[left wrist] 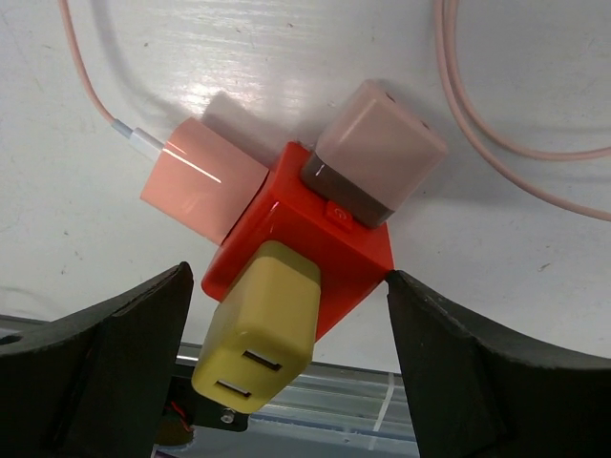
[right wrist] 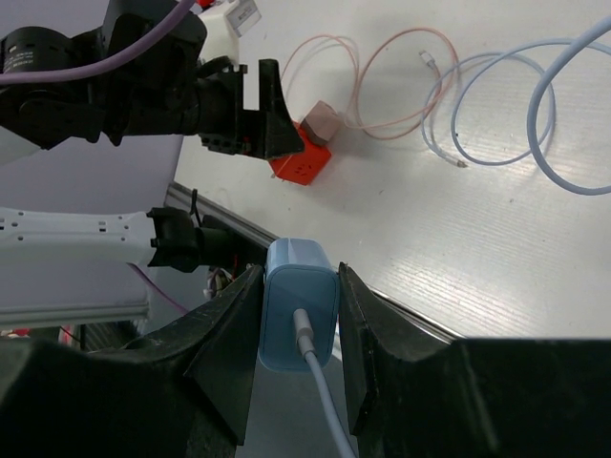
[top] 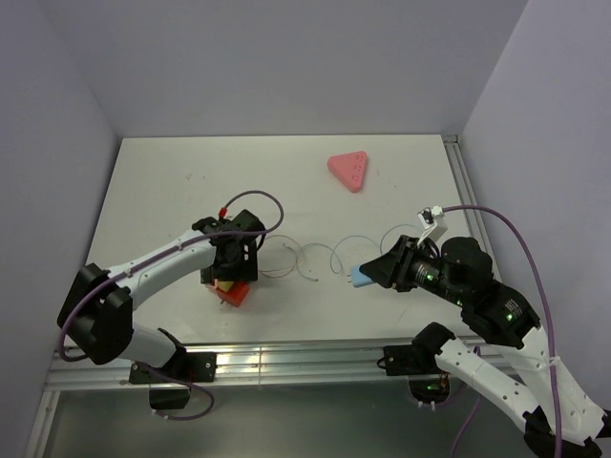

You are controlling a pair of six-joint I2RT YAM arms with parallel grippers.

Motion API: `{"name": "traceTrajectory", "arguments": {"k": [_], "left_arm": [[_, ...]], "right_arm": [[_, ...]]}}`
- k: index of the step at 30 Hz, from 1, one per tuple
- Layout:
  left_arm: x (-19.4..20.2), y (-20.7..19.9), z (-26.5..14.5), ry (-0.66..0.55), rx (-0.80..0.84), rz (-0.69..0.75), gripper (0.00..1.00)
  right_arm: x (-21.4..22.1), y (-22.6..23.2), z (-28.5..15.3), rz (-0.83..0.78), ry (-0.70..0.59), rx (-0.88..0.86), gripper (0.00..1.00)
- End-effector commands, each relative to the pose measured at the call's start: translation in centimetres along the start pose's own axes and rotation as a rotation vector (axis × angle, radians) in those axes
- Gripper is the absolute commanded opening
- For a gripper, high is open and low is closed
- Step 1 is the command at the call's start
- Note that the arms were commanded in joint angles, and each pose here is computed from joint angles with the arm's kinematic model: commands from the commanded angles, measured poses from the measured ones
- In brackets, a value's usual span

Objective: Insert the plug

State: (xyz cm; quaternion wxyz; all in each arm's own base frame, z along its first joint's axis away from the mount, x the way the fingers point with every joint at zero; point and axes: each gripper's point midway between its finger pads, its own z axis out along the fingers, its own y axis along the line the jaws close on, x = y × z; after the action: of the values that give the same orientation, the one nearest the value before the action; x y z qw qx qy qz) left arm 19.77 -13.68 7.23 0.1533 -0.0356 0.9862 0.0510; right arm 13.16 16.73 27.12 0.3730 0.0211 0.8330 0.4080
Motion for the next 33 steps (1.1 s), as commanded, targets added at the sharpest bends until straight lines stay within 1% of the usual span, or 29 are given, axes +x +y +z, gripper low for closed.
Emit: {"name": "traceTrajectory", "arguments": {"k": [1, 6, 11, 13, 14, 17, 18, 19, 20, 21, 23, 24, 26, 33], "left_arm": [[0.4, -0.2, 0.5, 0.035, -0.001, 0.034, 0.88], [1.3, 0.1, 1.1, 0.074, -0.015, 0.058, 0.85], [1.4, -0.1, 0.9, 0.082, -0.005, 0.061, 0.72], [1.6, -0.4, 1.0, 0.096, 0.009, 0.060, 0.64], [1.7, -0.5, 1.2, 0.105, 0.009, 0.062, 0.55], [1.7, -1.9, 1.1, 0.128, 0.065, 0.032, 0.46], [1.9, -2.5, 1.1, 0.157, 0.098, 0.000, 0.33], [1.8, -2.9, 1.2, 0.165, 0.115, -0.019, 0.28], [1.6, -3.4, 1.2, 0.172, 0.139, -0.040, 0.17], [1.3, -3.7, 1.3, 0.187, 0.149, -0.076, 0.11], [1.2, -4.5, 1.2, 0.220, 0.188, -0.116, 0.04], [0.8, -4.8, 1.4, 0.226, 0.195, -0.162, 0.00], [0.7, -5.5, 1.4, 0.260, 0.218, -0.225, 0.00], [-0.8, -7.5, 0.9, 0.299, 0.304, -0.425, 0.00]], "right_arm": [[-0.8, 1.0, -0.3, -0.007, -0.037, -0.047, 0.00], [-0.7, 0.8, -0.4, -0.007, -0.041, -0.044, 0.00], [-0.5, 0.8, -0.4, -0.003, -0.039, -0.051, 0.00], [-0.5, 0.7, -0.3, -0.004, -0.038, -0.050, 0.00], [-0.5, 0.8, -0.4, -0.003, -0.038, -0.052, 0.00], [-0.6, 1.0, -0.5, -0.006, -0.038, -0.057, 0.00], [-0.7, 1.1, -0.6, -0.004, -0.042, -0.059, 0.00], [-0.7, 1.1, -0.7, -0.004, -0.045, -0.059, 0.00], [-0.7, 0.9, -0.7, -0.004, -0.046, -0.054, 0.00], [-0.7, 1.0, -0.7, -0.004, -0.047, -0.055, 0.00], [-0.7, 1.0, -0.8, -0.004, -0.050, -0.054, 0.00], [-0.7, 0.9, -0.9, -0.004, -0.050, -0.054, 0.00], [-0.6, 0.8, -0.9, -0.002, -0.049, -0.051, 0.00], [-0.3, 0.6, -0.9, 0.002, -0.047, -0.055, 0.00]]}}
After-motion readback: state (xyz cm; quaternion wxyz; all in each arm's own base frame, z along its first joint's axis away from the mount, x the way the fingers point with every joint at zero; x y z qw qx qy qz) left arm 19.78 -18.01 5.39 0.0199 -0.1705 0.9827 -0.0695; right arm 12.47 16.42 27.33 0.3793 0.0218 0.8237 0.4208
